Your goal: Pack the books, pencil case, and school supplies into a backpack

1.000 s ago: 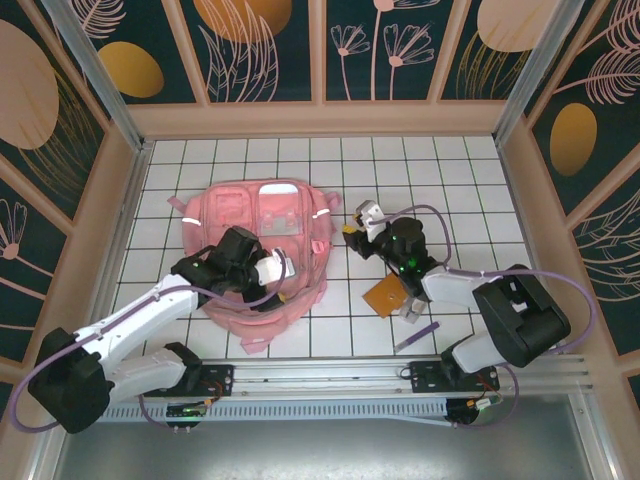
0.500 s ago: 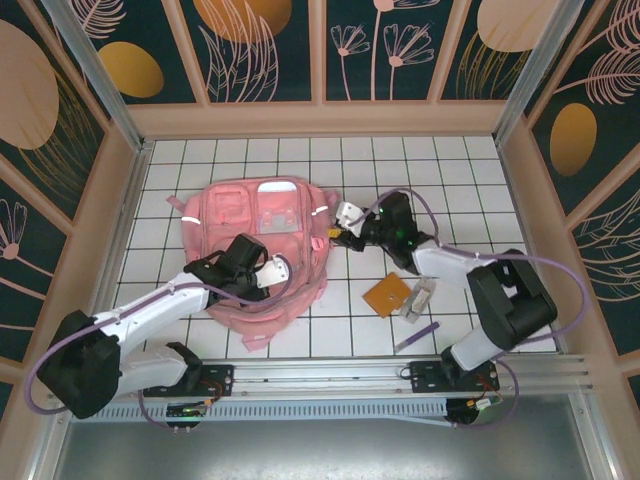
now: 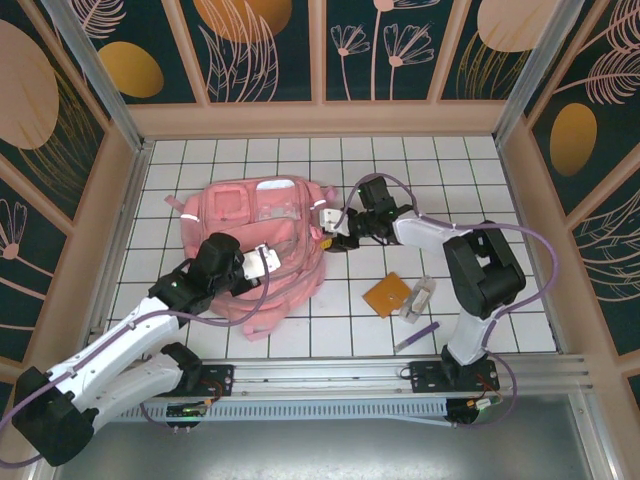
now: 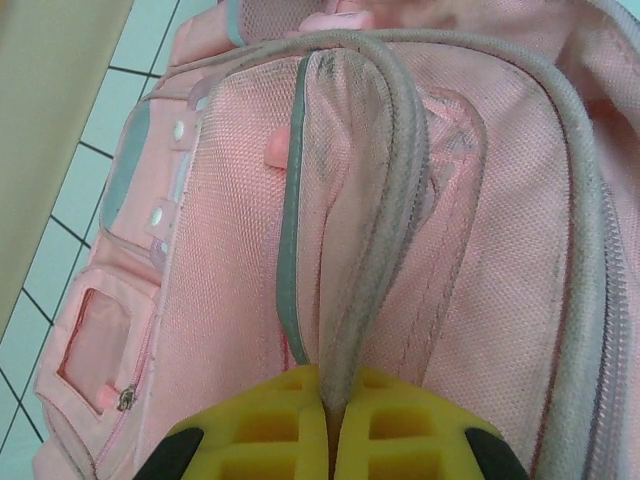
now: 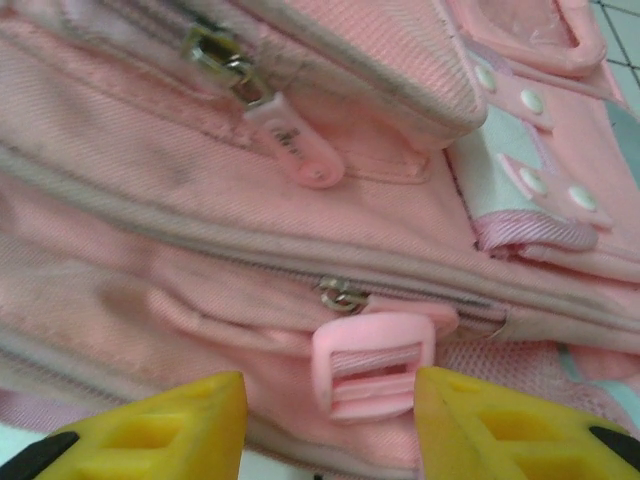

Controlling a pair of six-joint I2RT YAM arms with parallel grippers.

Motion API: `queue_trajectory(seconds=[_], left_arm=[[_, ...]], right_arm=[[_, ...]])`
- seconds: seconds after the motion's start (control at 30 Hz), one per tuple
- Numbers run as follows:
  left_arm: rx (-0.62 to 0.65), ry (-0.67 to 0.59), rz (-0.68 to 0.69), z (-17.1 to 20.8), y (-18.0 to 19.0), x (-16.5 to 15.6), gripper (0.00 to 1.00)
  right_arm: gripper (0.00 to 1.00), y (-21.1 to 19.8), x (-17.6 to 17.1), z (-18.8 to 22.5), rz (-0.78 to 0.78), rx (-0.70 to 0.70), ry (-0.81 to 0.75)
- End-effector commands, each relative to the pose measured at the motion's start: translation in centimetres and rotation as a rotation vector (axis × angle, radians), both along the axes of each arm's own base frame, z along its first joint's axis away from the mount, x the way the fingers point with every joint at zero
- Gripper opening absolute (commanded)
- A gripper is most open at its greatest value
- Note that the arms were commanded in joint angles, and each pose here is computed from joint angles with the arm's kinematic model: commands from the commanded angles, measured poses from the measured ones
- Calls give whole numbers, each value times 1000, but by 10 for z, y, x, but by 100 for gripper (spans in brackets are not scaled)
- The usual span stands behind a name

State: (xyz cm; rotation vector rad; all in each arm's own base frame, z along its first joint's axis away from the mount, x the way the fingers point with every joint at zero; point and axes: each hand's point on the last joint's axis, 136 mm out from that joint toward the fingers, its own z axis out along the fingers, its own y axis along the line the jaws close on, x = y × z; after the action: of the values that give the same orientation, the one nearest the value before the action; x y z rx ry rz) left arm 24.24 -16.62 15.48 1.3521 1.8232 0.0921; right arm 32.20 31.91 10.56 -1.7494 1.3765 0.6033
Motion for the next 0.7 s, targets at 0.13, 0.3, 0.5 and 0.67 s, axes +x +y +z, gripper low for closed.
queue_trajectory(seconds=[0.13,0.3,0.5,0.67], left_arm=[[-233,-162,-56,58,-25,10,0],[-251,-144,-52,50,-23,9,0],[-293,-122,-99,43,-27,2,0],[-303,-102,-152,39,-29,-4,0]], right_arm=[[47,12,19,-9,-123,76,49],[32,-17,45,-33,-398,12,16],[27,-29,47,-15,-451,46,39],[42,-22,-5,-9,-54,-28,99]])
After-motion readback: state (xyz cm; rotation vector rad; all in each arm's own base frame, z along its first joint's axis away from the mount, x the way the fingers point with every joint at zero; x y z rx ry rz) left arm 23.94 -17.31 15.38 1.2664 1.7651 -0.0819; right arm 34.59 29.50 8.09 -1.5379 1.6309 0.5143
